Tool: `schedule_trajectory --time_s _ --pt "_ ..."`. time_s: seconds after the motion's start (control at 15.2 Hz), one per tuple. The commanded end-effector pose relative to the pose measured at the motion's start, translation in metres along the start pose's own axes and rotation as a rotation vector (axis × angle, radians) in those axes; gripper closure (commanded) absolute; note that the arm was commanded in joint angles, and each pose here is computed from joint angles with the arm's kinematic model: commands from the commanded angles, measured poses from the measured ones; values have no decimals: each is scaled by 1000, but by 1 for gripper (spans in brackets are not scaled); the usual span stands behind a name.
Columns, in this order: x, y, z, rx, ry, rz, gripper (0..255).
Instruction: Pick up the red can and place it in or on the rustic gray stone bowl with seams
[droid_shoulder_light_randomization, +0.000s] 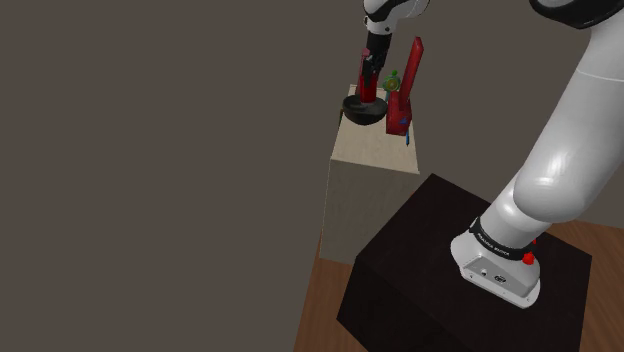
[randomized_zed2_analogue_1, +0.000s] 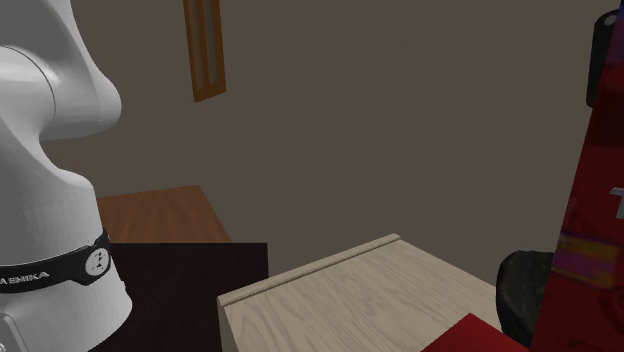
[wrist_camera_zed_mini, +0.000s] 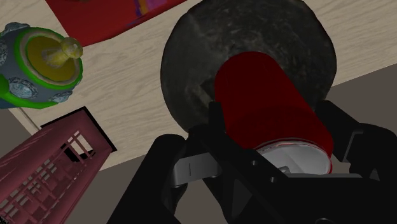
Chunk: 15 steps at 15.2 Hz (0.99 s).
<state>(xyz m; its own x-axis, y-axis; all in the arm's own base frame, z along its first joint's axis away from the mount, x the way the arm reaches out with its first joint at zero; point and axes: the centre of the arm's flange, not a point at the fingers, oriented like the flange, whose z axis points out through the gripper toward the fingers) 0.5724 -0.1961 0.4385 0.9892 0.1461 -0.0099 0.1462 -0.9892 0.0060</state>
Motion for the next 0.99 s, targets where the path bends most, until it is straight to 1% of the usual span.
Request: schedule_trajectory --time_s 0.0,0.33,0.4,0.73,0.92 --pt "0 1 1 0 1 0 255" --pt "1 1 1 0 1 0 255" --pt "1 1 1 0 1 0 0" --pt "1 1 1 0 1 0 0" --pt "0 1 -38 0 1 0 0"
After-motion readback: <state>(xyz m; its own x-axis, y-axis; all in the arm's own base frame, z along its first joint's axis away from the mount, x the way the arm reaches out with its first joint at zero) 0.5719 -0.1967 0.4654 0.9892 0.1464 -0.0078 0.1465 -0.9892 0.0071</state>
